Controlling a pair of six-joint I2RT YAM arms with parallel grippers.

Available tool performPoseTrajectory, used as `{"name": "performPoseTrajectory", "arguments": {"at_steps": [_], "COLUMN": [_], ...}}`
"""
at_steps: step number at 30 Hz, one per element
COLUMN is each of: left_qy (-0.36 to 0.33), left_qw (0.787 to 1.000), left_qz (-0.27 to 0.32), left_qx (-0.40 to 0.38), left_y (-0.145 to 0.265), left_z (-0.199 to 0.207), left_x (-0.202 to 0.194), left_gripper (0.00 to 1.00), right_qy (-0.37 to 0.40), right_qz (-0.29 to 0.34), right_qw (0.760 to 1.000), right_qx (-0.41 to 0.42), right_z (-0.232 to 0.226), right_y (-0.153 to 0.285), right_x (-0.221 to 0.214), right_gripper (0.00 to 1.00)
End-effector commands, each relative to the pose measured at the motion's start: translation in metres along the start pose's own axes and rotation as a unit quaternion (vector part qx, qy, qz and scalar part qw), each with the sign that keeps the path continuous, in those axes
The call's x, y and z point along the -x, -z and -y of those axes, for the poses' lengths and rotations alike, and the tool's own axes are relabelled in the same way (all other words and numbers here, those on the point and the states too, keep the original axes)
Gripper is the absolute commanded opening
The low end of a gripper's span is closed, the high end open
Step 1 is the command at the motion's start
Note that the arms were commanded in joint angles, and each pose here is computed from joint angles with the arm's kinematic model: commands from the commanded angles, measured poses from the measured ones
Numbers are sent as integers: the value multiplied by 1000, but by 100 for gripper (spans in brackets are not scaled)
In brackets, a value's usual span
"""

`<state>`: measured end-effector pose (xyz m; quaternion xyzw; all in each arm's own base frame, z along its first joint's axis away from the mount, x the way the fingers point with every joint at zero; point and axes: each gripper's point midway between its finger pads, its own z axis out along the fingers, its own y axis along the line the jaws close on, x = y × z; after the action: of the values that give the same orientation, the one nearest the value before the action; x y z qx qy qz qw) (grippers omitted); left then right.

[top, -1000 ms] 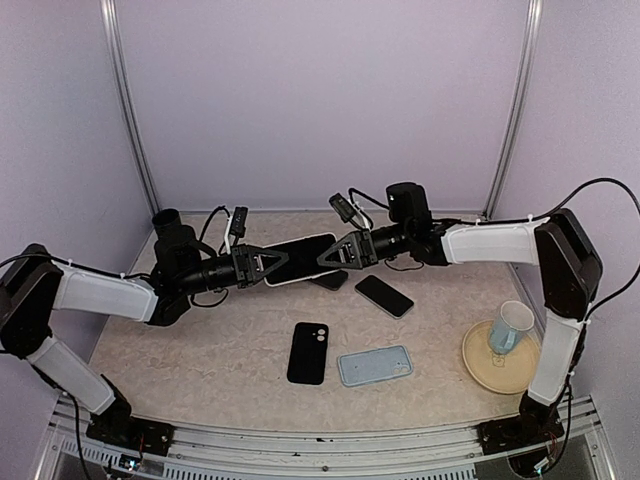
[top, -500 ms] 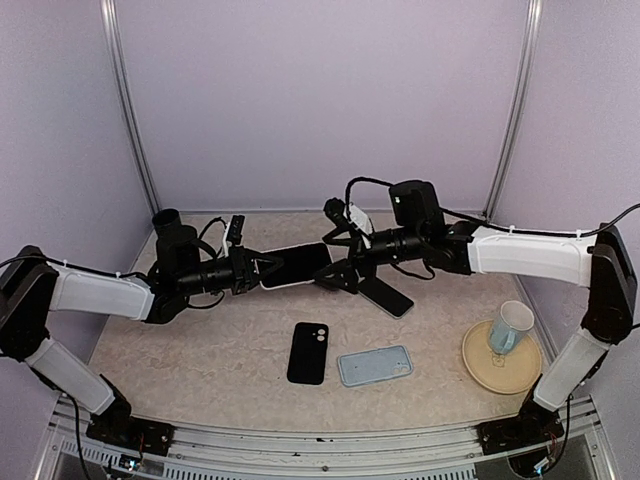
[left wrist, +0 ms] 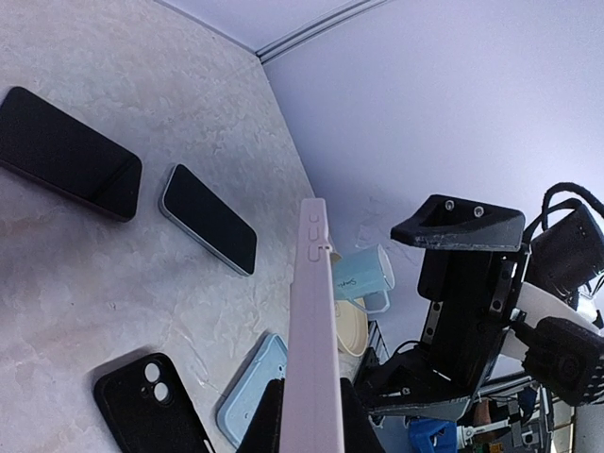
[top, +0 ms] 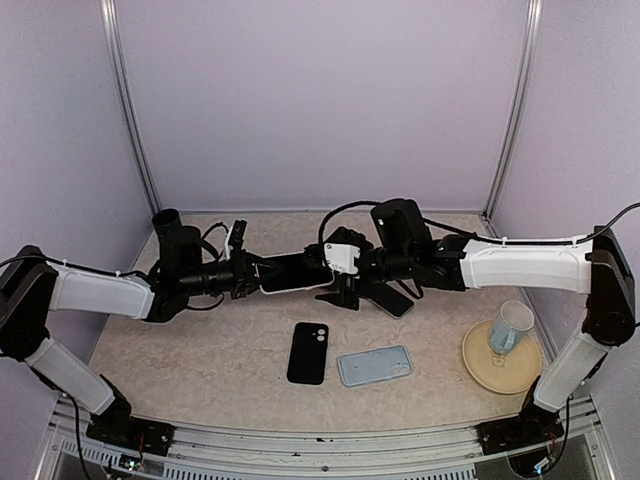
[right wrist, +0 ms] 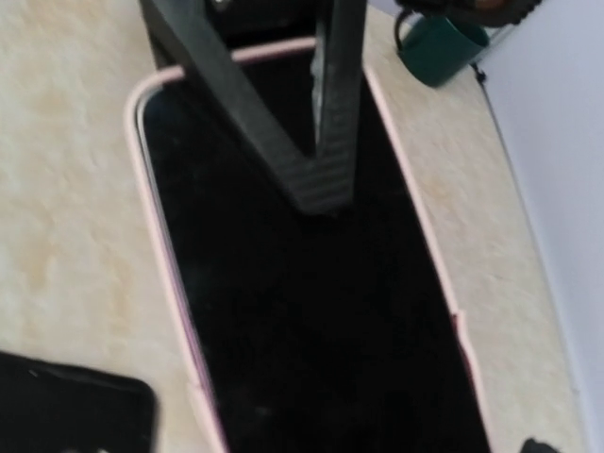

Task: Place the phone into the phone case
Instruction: Press the phone with the phone case.

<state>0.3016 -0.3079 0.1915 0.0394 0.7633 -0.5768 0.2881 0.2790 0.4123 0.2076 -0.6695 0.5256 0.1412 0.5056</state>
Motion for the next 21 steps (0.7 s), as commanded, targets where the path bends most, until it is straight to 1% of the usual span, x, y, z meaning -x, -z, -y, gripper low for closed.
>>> {"name": "performPoseTrajectory", "arguments": {"at_steps": [1, 8, 16, 21], "left_qy": [-38, -42, -42, -42], "left_qw": [998, 998, 998, 998], "left_qz": [15, 5, -2, -8], "left_qx": [-48, -49, -51, -47], "left_y": [-2, -8, -12, -14], "left_z": [39, 43, 45, 44], "left_x": [19, 16, 13, 9], "left_gripper": [0, 0, 0, 0], "right_qy": [55, 69, 80, 75], "right_qz": [-37, -51, -89, -86], "right_qw": [997, 996, 992, 993], "right_qx": [-26, -29, -40, -29], "right_z": [7, 12, 19, 19], "right_y": [-5, -14, -28, -32], "right_x": [-3, -6, -20, -17], "right_gripper": [100, 100, 100, 100]}}
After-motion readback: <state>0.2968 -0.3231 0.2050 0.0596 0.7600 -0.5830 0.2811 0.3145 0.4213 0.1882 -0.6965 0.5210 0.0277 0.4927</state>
